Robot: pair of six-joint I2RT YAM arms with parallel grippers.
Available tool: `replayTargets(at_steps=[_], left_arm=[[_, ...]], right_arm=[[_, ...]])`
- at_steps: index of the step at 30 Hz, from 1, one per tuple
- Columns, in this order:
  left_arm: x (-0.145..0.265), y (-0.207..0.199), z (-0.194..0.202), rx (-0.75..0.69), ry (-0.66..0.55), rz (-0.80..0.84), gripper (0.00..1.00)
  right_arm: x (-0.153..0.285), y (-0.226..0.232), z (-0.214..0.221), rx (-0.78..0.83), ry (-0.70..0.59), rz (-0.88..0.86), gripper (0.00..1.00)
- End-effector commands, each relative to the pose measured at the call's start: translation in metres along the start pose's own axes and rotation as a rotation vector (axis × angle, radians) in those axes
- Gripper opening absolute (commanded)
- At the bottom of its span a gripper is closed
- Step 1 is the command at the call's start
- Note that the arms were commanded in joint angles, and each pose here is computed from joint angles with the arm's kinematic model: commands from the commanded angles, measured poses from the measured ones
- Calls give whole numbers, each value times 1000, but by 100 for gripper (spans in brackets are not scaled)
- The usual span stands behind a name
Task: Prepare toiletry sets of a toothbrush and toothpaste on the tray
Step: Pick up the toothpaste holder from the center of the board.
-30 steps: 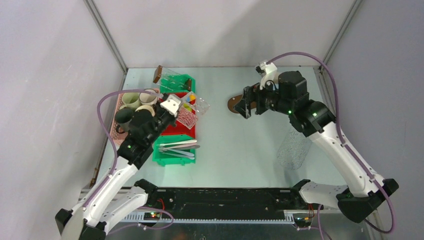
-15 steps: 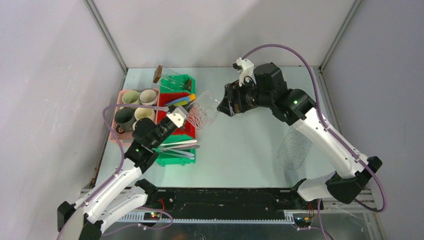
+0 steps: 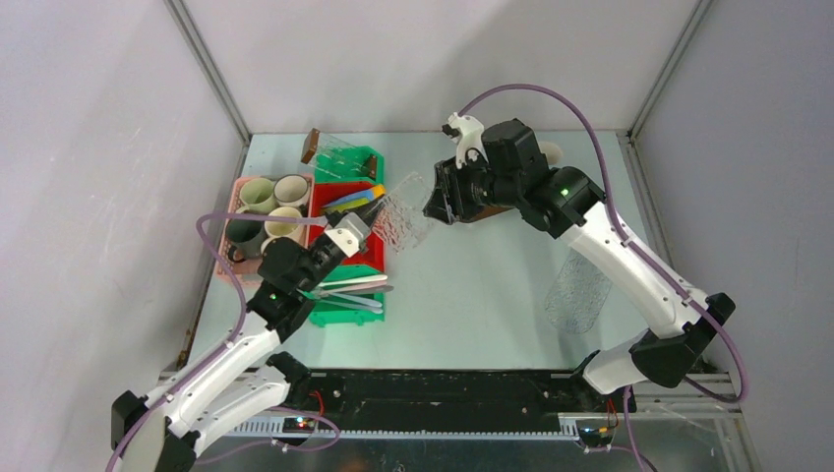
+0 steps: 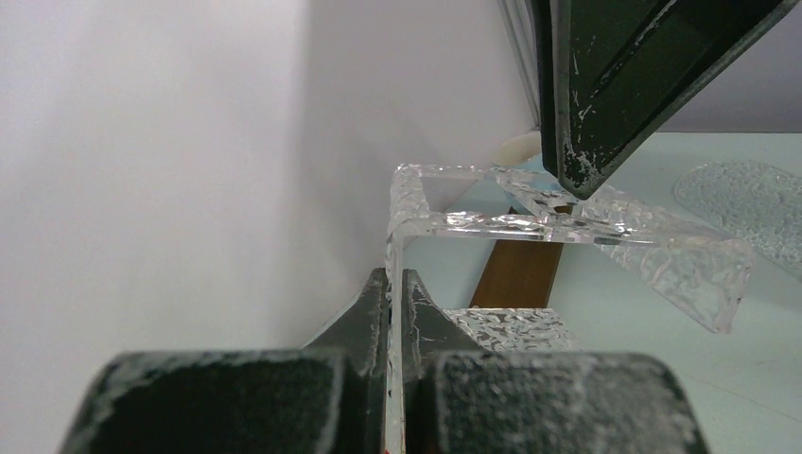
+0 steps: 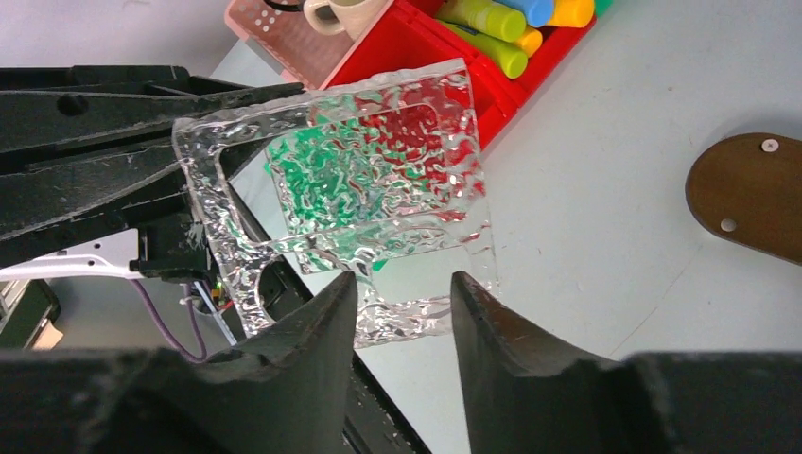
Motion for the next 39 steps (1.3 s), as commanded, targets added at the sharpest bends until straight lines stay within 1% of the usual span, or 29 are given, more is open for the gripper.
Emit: replayTargets(at_steps=[1, 8, 14, 16, 17, 18, 20, 21, 22, 23, 24, 25, 26, 27, 28, 29, 30, 31, 32, 33, 34, 35, 36, 37, 38, 39], left_arm=[[-4, 6, -30, 6, -124, -25, 0], [-8, 7, -28, 16, -116, -42, 0], [-9, 8, -32, 28, -138, -52, 0], [-10, 7, -32, 33, -139, -45, 0], [-10, 6, -31, 36, -137, -43, 0], [-10, 5, -29, 37, -132, -39, 0], [-10, 3, -25, 38, -116, -38, 1], [-9, 2, -22, 36, -107, -38, 2], [-8, 1, -19, 37, -97, -41, 6], [-7, 0, -14, 38, -81, -45, 13], [-6, 0, -11, 39, -68, -47, 17], [-4, -1, -6, 41, -50, -53, 25], [-3, -1, -3, 40, -36, -54, 29], [-1, -3, 4, 44, -11, -58, 36], [2, -2, 4, 43, -7, -65, 40], [4, -3, 11, 47, 23, -71, 45], [7, -1, 11, 47, 29, -80, 48], [10, -2, 19, 50, 65, -89, 53], [13, 0, 20, 50, 76, -99, 56], [17, 0, 28, 53, 116, -111, 61], [21, 2, 27, 59, 122, -124, 64], [26, 4, 35, 68, 170, -147, 70], [31, 7, 35, 82, 181, -168, 73], [36, 9, 43, 91, 232, -188, 79], [41, 12, 42, 111, 242, -206, 82], [47, 13, 49, 123, 297, -223, 87]], right_arm=[[5, 16, -10, 35, -23, -34, 42], [1, 21, -4, 52, 2, -46, 39], [-5, 15, 4, 53, 39, -23, 37], [-6, 13, 6, 54, 48, -16, 33], [-7, 13, 6, 56, 51, -14, 27], [-6, 13, 6, 63, 51, -13, 24], [-5, 11, 4, 76, 46, 1, 11], [-4, 9, 1, 90, 37, 13, 8], [-3, 6, 0, 97, 34, 31, 1], [-2, 4, -2, 116, 28, 42, 0], [-2, 0, -2, 123, 28, 67, 0], [0, -3, -5, 141, 22, 81, 0], [0, -9, -6, 150, 20, 117, 0], [2, -11, -8, 173, 14, 131, 0], [2, -18, -9, 183, 12, 168, 0], [3, -21, -10, 209, 13, 185, 0], [3, -28, -11, 220, 8, 220, 0], [3, -33, -13, 245, 6, 246, 0], [4, -41, -16, 259, 0, 286, 0], [3, -46, -16, 281, 3, 306, 0], [2, -54, -18, 297, 3, 345, 0], [2, -60, -20, 323, 6, 368, 0], [-1, -68, -21, 332, 13, 398, 0], [-1, -76, -23, 346, 18, 419, 0], [-5, -84, -23, 348, 30, 440, 0], [-5, -93, -26, 347, 30, 459, 0]])
Point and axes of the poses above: each gripper's point midway between its finger pads, its own x axis back along the fingers, its own y axis along the line the jaws close on, z = x × y, the point moved 1 cm from there along x, back along the fingers, and after that the axes turned 10 degrees about -x, right-handed, at the moved point
